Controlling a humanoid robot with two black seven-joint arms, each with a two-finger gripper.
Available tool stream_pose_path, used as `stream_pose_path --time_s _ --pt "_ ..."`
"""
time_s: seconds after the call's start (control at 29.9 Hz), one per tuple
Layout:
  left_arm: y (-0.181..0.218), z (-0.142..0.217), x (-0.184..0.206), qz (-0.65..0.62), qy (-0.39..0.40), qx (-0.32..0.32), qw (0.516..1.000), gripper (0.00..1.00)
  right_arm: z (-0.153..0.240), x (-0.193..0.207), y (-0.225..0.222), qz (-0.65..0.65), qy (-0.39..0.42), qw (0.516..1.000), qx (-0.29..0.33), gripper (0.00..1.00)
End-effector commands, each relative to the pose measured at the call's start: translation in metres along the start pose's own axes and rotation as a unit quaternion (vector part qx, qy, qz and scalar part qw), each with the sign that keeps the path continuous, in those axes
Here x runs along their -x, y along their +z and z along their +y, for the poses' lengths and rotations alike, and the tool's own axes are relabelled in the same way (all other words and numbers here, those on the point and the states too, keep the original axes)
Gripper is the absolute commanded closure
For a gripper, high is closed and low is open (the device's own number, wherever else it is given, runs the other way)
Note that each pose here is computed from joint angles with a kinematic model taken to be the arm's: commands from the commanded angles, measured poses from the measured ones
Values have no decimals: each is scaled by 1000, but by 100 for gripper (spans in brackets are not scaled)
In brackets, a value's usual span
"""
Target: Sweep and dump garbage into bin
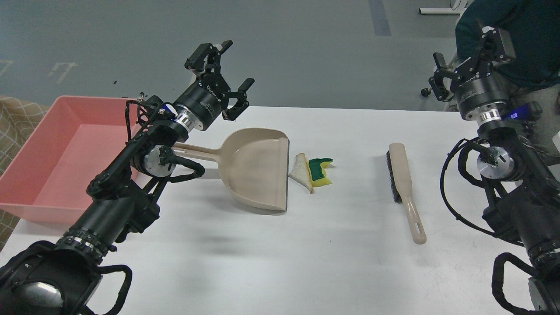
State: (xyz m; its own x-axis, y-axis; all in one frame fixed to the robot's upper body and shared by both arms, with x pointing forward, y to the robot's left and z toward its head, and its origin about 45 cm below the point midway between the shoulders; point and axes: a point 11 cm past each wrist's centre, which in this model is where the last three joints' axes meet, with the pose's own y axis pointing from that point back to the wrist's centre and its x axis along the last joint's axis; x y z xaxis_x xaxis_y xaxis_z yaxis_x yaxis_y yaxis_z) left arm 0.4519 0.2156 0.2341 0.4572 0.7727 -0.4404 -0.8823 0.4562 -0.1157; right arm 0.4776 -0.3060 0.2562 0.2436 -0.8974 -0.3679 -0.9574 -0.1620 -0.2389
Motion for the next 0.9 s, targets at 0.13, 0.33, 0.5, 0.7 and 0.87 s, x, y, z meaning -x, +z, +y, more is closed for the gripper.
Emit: stream_pose_path --time_s 0.13,0.33,0.5,0.7,0.87 --pt "12 1 -7 -12 0 5 1000 2 0 -13 -8 18 38 999 -4 0" --pt "16 2 -11 1 10 12 1000 2 1 -18 -10 23 41 999 -3 0" --pt "19 1 -13 13 15 16 1000 2 0 -18 -11 25 41 999 0 0" --pt "20 -2 -24 7 44 13 999 2 1 -26 -10 34 72 997 2 0" --pt "19 -1 -25 9 46 18 999 2 -6 -16 -13 32 60 998 -3 0"
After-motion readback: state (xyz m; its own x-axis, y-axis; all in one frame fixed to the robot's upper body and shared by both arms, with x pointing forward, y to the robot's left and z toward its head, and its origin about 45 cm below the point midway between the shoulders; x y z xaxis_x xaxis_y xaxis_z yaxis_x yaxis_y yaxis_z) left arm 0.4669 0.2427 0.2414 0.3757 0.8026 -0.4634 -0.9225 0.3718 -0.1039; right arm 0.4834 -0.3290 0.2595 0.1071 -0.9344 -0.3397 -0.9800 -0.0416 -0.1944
